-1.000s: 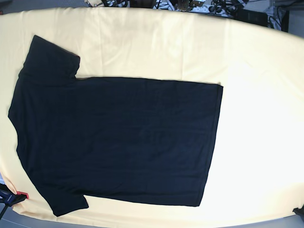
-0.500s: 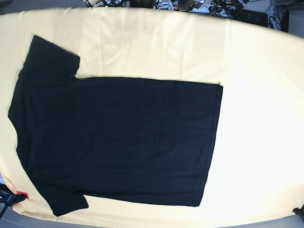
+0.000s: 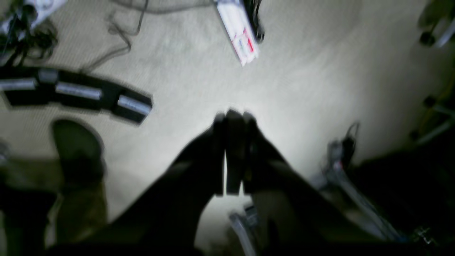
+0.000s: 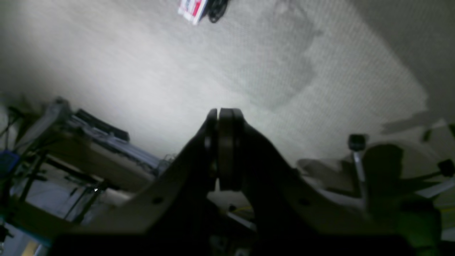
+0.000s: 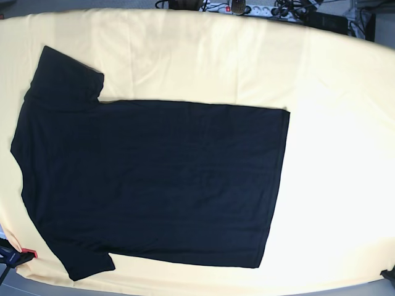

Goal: Fold the T-shirt properly

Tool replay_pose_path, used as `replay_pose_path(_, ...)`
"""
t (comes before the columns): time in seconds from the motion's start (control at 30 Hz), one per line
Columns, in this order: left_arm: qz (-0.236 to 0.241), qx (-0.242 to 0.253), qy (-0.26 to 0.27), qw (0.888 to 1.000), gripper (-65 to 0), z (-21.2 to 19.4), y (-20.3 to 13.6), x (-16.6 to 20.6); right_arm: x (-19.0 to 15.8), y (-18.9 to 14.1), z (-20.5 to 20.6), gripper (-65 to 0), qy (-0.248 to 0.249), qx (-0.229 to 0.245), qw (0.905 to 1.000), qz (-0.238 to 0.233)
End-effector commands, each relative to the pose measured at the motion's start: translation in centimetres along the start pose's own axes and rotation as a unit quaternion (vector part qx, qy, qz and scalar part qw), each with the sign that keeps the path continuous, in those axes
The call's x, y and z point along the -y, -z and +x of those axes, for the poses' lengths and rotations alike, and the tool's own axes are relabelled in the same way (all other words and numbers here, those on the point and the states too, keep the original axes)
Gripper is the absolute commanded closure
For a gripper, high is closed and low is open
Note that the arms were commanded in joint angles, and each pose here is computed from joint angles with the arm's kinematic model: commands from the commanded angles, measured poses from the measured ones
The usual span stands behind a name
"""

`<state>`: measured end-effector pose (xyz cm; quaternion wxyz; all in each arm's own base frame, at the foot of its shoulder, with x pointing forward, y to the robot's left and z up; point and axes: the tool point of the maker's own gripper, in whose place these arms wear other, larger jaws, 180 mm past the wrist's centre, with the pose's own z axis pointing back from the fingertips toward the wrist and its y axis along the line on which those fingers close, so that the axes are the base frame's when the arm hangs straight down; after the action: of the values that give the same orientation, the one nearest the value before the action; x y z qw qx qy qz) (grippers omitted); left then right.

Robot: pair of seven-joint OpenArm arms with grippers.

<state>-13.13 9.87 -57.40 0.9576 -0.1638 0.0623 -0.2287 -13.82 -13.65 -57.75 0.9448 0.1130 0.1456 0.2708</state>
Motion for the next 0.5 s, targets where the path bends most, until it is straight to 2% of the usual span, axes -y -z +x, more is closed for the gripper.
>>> replay_pose_path(0.0,-0.009,-0.014,0.008,1.000,0.0,-2.1,-1.0,0.9,-0.6,-0.7,-1.7,0.0,-0.005,-0.007,1.0000,0.003)
replay_pose_path(0.1,-0.013,0.000,0.040,0.999,0.0,-3.3,-4.2,1.7,-1.2,-3.5,-3.1,0.0,-0.024,0.006,0.9996,-0.010)
replay_pose_path(0.23,0.012,0.020,0.102,0.994,0.0,-3.9,-9.0,1.9,-1.5,-8.0,-4.3,0.0,-0.049,0.024,0.9975,-0.044)
replay_pose_path(0.37,0.046,0.044,0.164,0.984,0.0,-3.3,-13.6,1.8,-1.7,-13.1,-4.3,0.0,-0.067,0.059,0.9923,-0.085)
replay_pose_path(0.47,0.069,0.041,0.213,0.974,0.0,-3.0,-16.3,2.2,-1.5,-16.7,-4.1,0.0,-0.089,0.072,0.9833,-0.141)
